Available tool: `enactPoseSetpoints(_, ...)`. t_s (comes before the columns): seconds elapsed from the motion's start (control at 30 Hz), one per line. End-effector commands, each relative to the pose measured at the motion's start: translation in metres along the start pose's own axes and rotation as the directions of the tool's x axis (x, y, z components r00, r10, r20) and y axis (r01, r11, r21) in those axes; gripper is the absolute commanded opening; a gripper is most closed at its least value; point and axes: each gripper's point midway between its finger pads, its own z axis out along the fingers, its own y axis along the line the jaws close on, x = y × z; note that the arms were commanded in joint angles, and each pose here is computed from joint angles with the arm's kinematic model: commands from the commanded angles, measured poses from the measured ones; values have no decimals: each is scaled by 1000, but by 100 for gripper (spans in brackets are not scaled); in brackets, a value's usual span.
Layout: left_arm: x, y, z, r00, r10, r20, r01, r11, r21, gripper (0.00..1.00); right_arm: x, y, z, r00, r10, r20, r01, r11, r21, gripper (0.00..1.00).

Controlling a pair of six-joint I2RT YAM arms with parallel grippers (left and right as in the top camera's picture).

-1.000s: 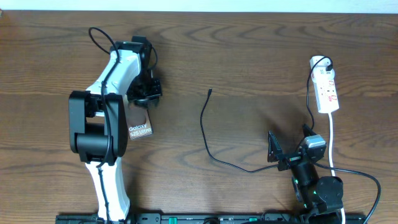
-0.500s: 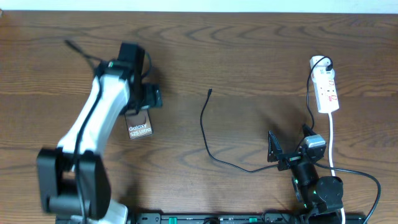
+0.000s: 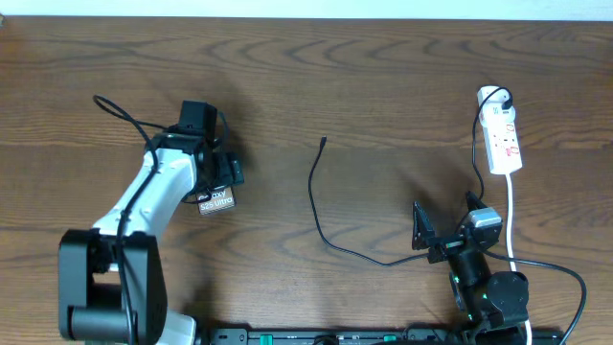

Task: Plug charger to phone and switch on socket
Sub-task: 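Lift the phone with the left gripper and pull it toward the robot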

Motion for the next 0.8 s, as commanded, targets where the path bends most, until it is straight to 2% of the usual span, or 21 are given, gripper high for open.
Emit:
enactPoseSetpoints(0.0,5,9,17,998,-45,-39,43,998,-54,94,1,2,0,1000,8,-3,-9,1000,-11,99)
enactPoseSetpoints(0.17,13,11,36,995,-44,-92,38,996,-76,94,1,2,0,1000,8,-3,-9,1000,-11,99)
enactPoseSetpoints(0.4,15,12,40,995,-28,-100,20,997,-78,94,1,2,0,1000,8,-3,-8,1000,-11,99)
enactPoseSetpoints(0.77,52,12,56,981,-16,-192,10,999,-32,94,1,2,0,1000,8,-3,-9,1000,-11,99)
